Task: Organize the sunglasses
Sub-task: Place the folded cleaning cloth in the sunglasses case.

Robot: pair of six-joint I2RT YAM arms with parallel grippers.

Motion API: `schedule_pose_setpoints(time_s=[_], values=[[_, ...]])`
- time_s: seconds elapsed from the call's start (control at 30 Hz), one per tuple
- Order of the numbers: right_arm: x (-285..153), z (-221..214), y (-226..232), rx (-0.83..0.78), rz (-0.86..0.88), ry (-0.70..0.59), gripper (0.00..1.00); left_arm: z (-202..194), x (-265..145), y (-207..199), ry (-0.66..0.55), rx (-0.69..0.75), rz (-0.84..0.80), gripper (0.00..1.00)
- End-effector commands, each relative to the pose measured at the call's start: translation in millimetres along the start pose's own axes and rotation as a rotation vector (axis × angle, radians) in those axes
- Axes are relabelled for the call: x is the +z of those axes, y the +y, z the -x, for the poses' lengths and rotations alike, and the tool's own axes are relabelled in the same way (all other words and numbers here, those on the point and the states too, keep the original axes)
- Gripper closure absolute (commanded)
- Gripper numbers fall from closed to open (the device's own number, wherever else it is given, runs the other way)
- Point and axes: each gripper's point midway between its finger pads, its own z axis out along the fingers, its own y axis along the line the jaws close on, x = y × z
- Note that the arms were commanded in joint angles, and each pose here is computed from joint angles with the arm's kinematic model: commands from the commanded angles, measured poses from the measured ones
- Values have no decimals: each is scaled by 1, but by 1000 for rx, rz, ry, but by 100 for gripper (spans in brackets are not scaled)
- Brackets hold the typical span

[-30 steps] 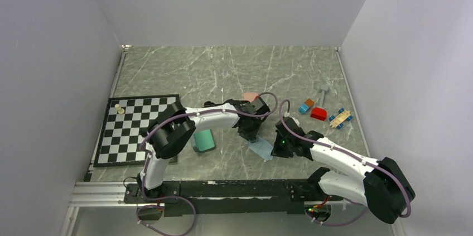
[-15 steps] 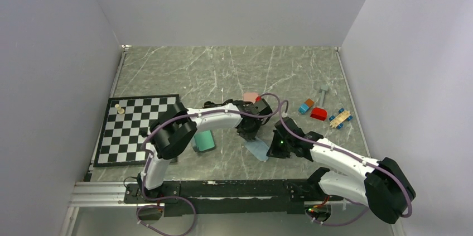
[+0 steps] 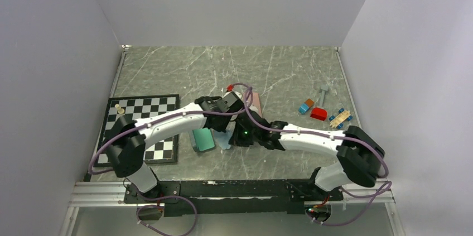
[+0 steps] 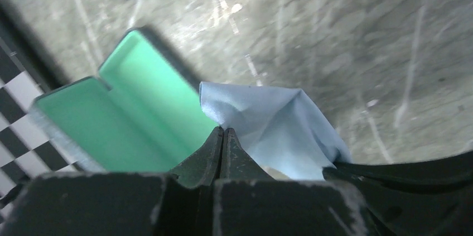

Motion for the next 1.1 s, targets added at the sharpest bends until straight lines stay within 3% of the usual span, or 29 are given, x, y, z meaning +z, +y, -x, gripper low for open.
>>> schedule_pose_setpoints(time_s=[0.0,0.33,0.5,1.07], values=[[16,27,45,5,72,-102,100,7,-20,34,-77,76,78,100],[63,22,85,63,103,-105,100,4,-6,81,-41,135,204,100],[74,30,86,89,86,-147,100,8,3,87,-67,182,178,100],[89,5,93,146,105,-88,100,-4,48,89,10,210,133,100]])
